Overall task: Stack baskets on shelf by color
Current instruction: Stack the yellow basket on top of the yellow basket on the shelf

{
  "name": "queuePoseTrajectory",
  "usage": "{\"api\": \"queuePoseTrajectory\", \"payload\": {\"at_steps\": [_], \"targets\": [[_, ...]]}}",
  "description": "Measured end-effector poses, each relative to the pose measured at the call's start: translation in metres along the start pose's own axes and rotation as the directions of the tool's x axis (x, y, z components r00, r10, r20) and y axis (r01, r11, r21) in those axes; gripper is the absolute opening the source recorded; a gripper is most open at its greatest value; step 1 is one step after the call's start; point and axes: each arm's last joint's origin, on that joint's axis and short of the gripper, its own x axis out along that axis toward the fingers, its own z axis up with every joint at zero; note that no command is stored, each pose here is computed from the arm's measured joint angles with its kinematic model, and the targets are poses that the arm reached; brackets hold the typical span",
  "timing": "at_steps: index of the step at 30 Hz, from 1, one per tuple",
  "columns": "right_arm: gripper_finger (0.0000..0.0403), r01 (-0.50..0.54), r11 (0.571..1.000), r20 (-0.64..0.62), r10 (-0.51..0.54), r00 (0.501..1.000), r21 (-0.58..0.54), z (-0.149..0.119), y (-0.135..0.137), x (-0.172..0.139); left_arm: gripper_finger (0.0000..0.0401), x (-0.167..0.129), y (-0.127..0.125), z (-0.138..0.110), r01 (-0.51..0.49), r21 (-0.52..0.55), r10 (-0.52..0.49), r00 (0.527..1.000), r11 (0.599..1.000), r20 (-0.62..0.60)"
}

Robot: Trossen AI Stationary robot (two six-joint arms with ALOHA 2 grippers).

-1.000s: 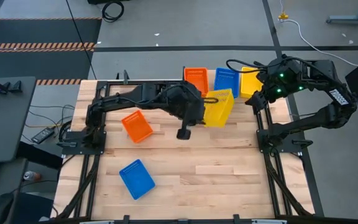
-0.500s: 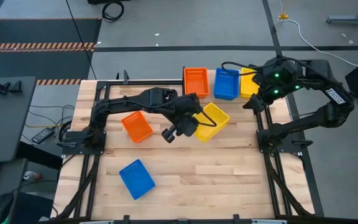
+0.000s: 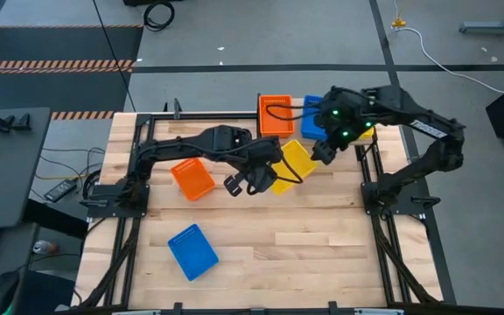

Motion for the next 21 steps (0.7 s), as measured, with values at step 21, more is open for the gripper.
{"api": "queuePoseTrajectory", "payload": {"at_steps": [21], "targets": [[0.0182, 0.066, 0.996, -0.136, -0.072, 0.988, -0.054, 0.016, 0.010, 0.043, 0.0009, -0.025, -0.007, 0.019, -0.180, -0.043, 0.179, 0.984, 0.983, -0.018]]}}
